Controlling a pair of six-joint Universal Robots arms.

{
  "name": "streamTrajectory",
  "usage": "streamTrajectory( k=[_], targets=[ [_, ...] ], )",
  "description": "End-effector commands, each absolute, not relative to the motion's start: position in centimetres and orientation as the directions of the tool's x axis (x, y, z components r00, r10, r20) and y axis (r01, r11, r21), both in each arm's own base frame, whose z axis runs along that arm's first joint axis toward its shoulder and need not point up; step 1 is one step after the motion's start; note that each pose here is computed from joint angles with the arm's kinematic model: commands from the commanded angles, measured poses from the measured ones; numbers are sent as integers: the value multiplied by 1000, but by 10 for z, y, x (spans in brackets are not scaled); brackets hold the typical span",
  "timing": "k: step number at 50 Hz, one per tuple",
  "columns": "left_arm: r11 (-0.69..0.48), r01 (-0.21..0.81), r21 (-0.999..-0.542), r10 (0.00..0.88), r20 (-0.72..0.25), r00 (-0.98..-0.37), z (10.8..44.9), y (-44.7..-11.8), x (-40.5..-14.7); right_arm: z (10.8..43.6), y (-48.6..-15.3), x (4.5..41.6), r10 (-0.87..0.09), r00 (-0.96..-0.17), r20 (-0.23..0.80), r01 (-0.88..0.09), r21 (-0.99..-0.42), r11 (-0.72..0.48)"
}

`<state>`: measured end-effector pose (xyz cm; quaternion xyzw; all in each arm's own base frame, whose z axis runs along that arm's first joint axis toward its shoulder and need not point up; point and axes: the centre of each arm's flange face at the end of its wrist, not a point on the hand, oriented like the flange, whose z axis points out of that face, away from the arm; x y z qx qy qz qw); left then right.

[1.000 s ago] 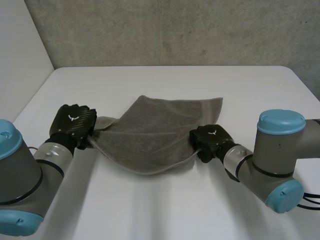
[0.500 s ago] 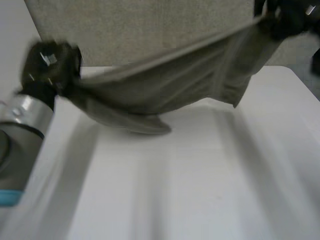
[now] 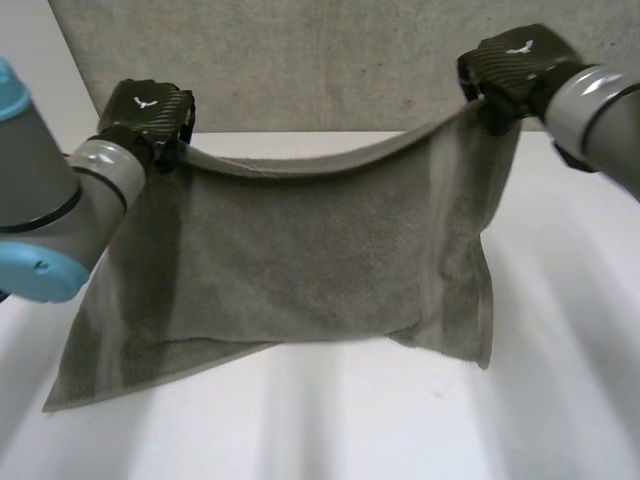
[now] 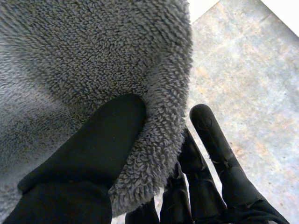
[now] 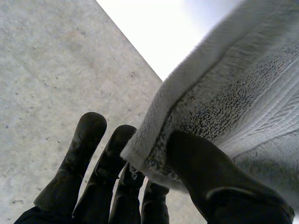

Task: Fold the towel.

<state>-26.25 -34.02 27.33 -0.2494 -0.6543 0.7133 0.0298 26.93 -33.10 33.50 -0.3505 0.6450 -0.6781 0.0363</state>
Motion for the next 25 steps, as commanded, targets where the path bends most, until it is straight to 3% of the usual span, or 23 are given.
streamTrajectory(
  k=[1, 2, 3, 4, 5, 6, 7, 8, 10, 12, 16, 20, 21, 23, 24, 25],
  targets=[
    [-312, 258, -914, 303, -353, -885, 305, -380, -274, 335, -357, 297, -393, -797, 460, -351, -881, -318],
    [-386, 233, -893, 274, -353, -895, 325, -384, -275, 347, -364, 299, -329, -826, 459, -321, -861, -394],
    [-387, 233, -892, 274, -353, -895, 325, -384, -275, 361, -369, 299, -260, -856, 447, -289, -831, -475],
    [-460, 203, -864, 247, -344, -906, 342, -387, -277, 361, -369, 299, -259, -856, 447, -289, -830, -476],
    [-461, 203, -864, 246, -344, -906, 342, -387, -277, 376, -370, 299, -202, -881, 427, -258, -793, -552],
    [-541, 170, -824, 216, -332, -918, 361, -385, -278, 393, -367, 296, -156, -902, 404, -231, -754, -615],
    [-625, 139, -768, 178, -313, -933, 386, -378, -276, 393, -367, 296, -156, -902, 403, -231, -754, -615],
    [-626, 138, -767, 177, -313, -933, 387, -378, -276, 410, -358, 293, -128, -913, 388, -212, -718, -663],
    [-728, 101, -678, 129, -280, -951, 422, -358, -270, 427, -348, 288, -112, -918, 380, -201, -692, -693],
    [-739, 97, -666, 120, -272, -955, 426, -350, -266, 436, -340, 284, -107, -920, 377, -198, -682, -704],
    [-710, 106, -696, 131, -279, -951, 412, -344, -263, 421, -336, 285, -158, -899, 409, -214, -723, -657],
    [-590, 146, -794, 180, -305, -935, 358, -340, -263, 397, -337, 282, -223, -866, 448, -252, -775, -579],
    [-590, 146, -794, 180, -305, -935, 358, -340, -263, 385, -336, 284, -267, -845, 463, -266, -798, -541],
    [-490, 183, -852, 218, -323, -921, 316, -333, -262, 369, -335, 285, -315, -823, 472, -282, -822, -494],
    [-489, 183, -853, 219, -323, -921, 315, -333, -262, 353, -332, 286, -361, -800, 478, -303, -843, -445],
    [-438, 202, -876, 240, -330, -913, 294, -327, -261, 332, -331, 286, -411, -778, 476, -326, -864, -384]
  ],
)
